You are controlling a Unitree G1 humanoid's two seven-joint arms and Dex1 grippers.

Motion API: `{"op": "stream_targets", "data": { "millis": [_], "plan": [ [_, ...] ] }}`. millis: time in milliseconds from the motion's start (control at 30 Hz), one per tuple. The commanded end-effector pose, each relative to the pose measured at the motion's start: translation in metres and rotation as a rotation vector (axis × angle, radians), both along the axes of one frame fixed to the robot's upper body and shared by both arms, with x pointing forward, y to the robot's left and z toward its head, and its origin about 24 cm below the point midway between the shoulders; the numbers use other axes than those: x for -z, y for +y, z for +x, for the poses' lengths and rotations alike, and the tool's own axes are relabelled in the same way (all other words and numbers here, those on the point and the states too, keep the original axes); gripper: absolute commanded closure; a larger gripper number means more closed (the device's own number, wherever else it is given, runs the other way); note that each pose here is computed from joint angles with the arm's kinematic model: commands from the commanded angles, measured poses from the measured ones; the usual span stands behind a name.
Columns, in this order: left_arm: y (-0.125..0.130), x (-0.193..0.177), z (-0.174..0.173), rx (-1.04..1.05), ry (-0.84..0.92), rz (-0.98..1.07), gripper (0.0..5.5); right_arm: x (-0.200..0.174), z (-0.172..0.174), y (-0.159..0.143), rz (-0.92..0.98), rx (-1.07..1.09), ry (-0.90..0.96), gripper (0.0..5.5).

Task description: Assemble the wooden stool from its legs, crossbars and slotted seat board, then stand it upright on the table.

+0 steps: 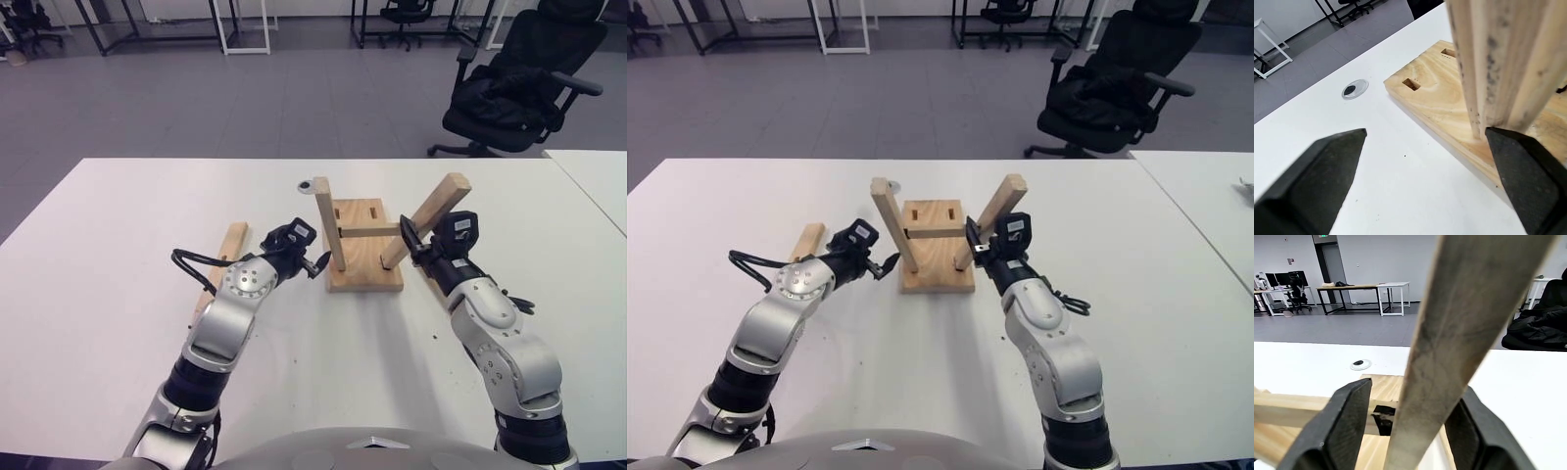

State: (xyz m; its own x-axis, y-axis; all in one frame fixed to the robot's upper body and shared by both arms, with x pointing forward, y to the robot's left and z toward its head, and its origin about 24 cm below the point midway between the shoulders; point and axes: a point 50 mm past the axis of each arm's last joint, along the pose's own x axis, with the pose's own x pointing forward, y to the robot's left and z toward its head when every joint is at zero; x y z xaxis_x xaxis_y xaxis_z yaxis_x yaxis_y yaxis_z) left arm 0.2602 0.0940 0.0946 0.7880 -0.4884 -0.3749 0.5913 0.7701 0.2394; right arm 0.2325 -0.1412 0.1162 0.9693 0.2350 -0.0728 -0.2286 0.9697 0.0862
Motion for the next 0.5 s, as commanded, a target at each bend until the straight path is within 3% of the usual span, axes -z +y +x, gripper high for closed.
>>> {"op": "stream_targets", "data": {
  "millis": [33,267,500],
  "plan": [
    [-0.031,-0.032,0.002,0.123,-0.118,-0.098,1.01,-0.002,-0.003,0.03,0.071,-0.259,0.025,3.09],
    [-0.047,-0.05,0.001,0.185,-0.179,-0.141,1.01,0.005,-0.004,0.043,0.082,-0.363,0.105,3.09],
    [-0.005,-0.055,0.004,0.093,-0.227,-0.012,1.01,0.024,0.0,0.001,0.109,-0.188,0.197,3.09]
  ]
}}
